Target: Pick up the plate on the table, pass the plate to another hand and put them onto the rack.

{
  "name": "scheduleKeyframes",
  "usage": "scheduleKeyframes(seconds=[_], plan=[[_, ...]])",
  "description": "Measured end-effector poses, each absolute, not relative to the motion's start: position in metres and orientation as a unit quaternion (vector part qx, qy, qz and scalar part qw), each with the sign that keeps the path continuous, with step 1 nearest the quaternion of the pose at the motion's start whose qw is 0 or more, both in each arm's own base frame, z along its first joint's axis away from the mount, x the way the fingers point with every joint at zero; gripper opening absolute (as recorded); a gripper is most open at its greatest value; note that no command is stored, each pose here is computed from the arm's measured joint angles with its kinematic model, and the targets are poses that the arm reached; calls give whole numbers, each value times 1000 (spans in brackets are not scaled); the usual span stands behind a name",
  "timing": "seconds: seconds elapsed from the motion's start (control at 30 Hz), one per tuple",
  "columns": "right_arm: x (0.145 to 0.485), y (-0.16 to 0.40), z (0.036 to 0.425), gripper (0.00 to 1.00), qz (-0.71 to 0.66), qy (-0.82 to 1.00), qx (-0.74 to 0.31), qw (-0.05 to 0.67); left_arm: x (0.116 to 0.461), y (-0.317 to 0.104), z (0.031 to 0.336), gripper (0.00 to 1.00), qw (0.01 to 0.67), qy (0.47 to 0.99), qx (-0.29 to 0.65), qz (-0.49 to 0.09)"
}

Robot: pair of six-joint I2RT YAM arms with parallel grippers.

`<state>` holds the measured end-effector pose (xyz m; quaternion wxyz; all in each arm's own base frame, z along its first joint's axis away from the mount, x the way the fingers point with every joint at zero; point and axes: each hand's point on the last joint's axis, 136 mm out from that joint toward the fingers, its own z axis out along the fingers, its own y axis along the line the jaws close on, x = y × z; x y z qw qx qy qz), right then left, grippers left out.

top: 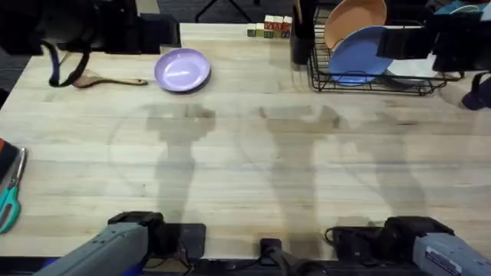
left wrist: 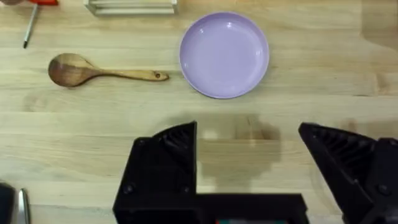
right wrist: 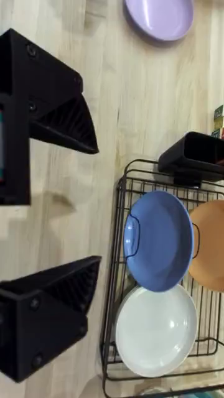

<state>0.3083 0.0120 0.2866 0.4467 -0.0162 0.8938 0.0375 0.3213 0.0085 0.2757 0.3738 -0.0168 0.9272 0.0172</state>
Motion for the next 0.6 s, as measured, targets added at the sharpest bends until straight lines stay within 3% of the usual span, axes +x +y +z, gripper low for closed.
scheduleKeyframes(seconds=[0.2,0.33,0.6], plan=[[310,14,289,996,42,891,-19,452,328,12,263,993,355,934,-21,25],[310,14,289,996,42,891,-19,451,340,38,245,992,332,940,-68,31],[310,14,289,995,42,891,-19,452,382,66,226,993,347,932,-109,7]])
